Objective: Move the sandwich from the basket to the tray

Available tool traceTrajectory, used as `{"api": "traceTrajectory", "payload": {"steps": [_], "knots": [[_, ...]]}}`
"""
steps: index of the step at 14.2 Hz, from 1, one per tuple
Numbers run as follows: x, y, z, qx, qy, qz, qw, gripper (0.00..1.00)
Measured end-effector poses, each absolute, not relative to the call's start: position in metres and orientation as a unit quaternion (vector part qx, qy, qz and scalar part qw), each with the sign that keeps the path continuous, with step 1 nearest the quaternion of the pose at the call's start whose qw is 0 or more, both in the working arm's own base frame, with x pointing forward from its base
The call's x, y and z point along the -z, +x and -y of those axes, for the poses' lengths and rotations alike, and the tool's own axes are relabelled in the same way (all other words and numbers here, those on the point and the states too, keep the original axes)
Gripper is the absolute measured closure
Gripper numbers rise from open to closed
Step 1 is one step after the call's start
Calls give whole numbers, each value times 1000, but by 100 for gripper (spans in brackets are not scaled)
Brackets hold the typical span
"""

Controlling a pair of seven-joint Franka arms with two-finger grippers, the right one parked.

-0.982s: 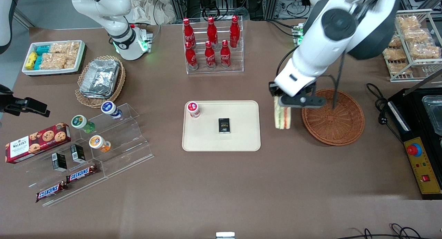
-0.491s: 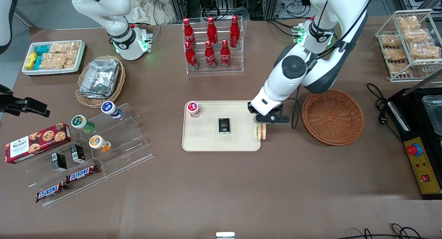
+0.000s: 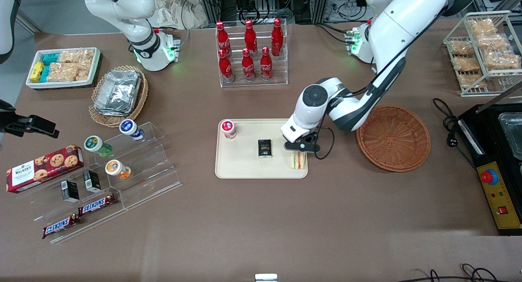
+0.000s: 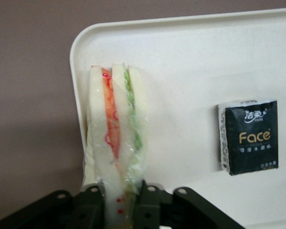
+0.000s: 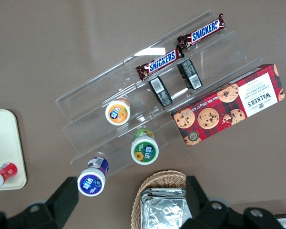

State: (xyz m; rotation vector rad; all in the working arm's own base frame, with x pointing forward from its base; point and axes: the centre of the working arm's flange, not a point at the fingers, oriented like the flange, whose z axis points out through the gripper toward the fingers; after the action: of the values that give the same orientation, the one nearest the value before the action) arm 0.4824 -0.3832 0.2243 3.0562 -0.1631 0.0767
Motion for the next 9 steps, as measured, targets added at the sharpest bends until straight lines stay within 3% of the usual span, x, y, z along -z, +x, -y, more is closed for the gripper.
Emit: {"api": "traceTrajectory", "payload": {"steps": [3, 5, 9], "knots": [[-227, 484, 385, -27, 998, 37, 42, 81], [-229, 484, 389, -29, 998, 22, 44, 67], [-230, 488, 400, -30, 998, -11, 54, 26]]}}
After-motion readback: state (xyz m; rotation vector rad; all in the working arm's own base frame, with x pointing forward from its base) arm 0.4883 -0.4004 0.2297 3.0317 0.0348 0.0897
